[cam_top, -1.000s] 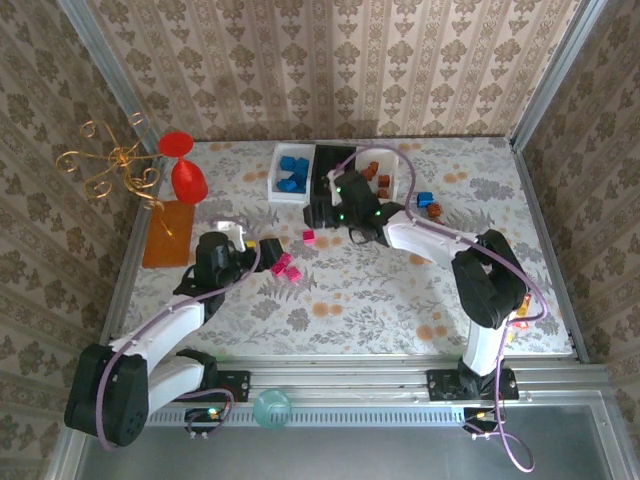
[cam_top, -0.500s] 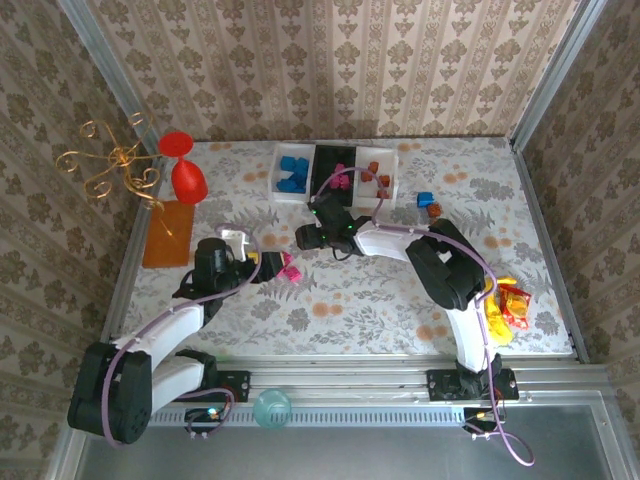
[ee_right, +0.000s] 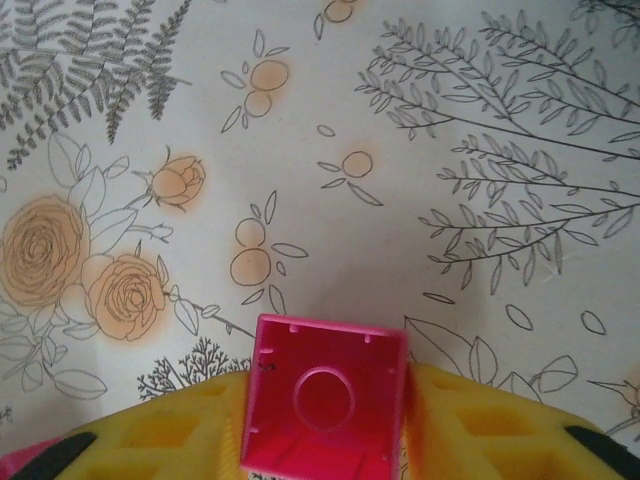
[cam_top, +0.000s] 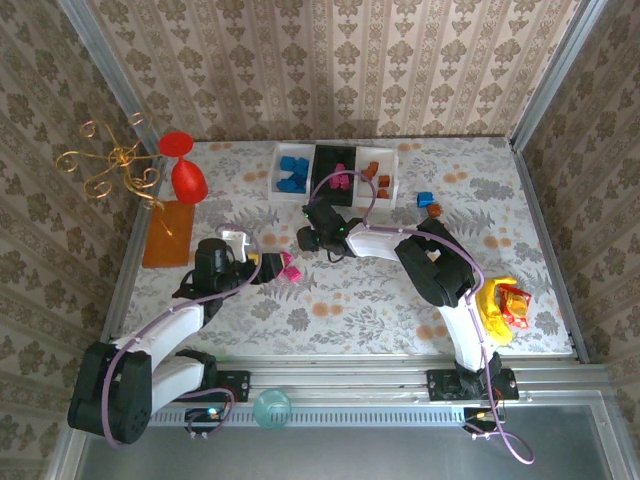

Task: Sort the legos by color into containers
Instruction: Pick up the lego from the center of the table.

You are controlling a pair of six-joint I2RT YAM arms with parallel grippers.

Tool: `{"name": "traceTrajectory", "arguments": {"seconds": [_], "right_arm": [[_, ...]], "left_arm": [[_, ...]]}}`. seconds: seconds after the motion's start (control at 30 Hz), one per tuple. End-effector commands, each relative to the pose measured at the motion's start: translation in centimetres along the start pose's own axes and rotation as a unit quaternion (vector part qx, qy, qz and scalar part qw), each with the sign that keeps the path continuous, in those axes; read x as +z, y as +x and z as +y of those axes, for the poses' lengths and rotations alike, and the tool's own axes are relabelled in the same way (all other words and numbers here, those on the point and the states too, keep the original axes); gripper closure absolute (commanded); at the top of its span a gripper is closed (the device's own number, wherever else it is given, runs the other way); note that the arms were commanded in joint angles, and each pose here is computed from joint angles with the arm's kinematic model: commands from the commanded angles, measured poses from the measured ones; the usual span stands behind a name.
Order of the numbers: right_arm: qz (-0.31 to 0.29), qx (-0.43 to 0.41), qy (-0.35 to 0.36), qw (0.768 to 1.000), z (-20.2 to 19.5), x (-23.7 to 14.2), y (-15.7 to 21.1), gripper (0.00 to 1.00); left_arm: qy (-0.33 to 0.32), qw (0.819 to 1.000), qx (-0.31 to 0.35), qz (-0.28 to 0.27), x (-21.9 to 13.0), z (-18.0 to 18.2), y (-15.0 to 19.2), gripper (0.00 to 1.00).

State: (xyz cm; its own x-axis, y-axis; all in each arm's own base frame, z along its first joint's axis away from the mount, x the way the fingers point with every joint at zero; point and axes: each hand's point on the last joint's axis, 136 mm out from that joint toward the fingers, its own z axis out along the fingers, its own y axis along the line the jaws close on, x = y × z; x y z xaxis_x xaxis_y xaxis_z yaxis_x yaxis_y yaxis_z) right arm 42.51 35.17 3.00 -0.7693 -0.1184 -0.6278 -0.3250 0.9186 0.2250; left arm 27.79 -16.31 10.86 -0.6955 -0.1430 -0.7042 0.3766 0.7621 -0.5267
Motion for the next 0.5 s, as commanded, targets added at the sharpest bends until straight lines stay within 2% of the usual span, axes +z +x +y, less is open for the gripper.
{"name": "traceTrajectory", "arguments": {"seconds": [0.0,0.13,0.27,0.47], "right_arm": [[-0.013,-0.010,0.014,1.000,-0.4,-0.9,-0.8,0.63],[-0.045,0.016,-0.018,0.999,-0.5,-3.6,-3.2,0.67],[-0.099,0.067,-0.048,0.992,-2.3,-6.5,-7.4,0.69],[-0.126,0.131,-0.056,0.982,-6.1,-6.2,-12.0,0.69]], "left_arm": [[0.008,1.000,0.012,-0.009,-0.2,-0.5,-1.0,0.19],[0.009,1.000,0.010,-0.015,-0.4,-0.8,-1.5,0.19],[0.022,0.999,0.008,-0.027,-0.6,-1.8,-2.3,0.19],[0.034,0.999,0.023,-0.029,-0.2,-3.4,-3.0,0.19]]}}
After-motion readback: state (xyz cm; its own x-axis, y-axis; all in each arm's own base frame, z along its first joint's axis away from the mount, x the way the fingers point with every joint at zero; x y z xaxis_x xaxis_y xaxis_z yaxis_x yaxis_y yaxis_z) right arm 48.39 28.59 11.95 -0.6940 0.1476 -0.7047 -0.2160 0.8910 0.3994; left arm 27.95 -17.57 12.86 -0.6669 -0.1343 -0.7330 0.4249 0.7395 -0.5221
